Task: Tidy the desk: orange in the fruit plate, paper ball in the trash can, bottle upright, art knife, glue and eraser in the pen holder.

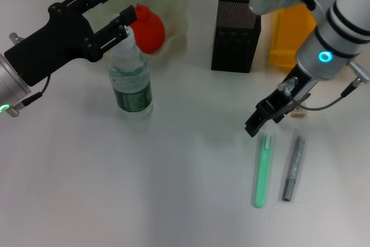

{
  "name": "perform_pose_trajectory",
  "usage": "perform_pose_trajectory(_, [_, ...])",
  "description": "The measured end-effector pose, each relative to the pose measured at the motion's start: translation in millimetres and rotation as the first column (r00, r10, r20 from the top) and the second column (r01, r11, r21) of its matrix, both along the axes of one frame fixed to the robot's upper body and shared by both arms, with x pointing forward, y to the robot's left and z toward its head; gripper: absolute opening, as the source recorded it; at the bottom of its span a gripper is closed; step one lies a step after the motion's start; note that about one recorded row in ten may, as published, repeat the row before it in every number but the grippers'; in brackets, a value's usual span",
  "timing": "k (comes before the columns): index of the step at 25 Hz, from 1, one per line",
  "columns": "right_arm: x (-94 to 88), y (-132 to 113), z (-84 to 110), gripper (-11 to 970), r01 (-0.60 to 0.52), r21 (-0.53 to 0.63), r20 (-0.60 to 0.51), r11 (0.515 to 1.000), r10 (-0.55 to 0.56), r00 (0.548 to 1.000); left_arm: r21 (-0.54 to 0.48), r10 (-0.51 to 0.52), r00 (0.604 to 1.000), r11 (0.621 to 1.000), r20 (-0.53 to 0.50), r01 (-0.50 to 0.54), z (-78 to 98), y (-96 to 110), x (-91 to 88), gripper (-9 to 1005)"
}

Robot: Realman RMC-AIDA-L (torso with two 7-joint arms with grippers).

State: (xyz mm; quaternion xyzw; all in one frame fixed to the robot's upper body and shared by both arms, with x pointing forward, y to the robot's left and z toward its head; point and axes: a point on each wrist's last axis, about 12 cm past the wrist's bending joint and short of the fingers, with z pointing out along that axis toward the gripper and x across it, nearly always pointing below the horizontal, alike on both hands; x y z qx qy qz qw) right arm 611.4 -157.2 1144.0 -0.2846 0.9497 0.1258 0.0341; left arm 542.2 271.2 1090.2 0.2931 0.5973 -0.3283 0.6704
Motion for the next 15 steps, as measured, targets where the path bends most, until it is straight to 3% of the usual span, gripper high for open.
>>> perform_pose_trajectory(15, [-1.1, 11.9, -10.9, 699, -0.003, -0.052, -0.093, 0.999, -0.001, 0.996, 0.028, 0.026, 1.000, 0.999, 0.012, -0.026, -0.2, 0.9, 4.7, 625])
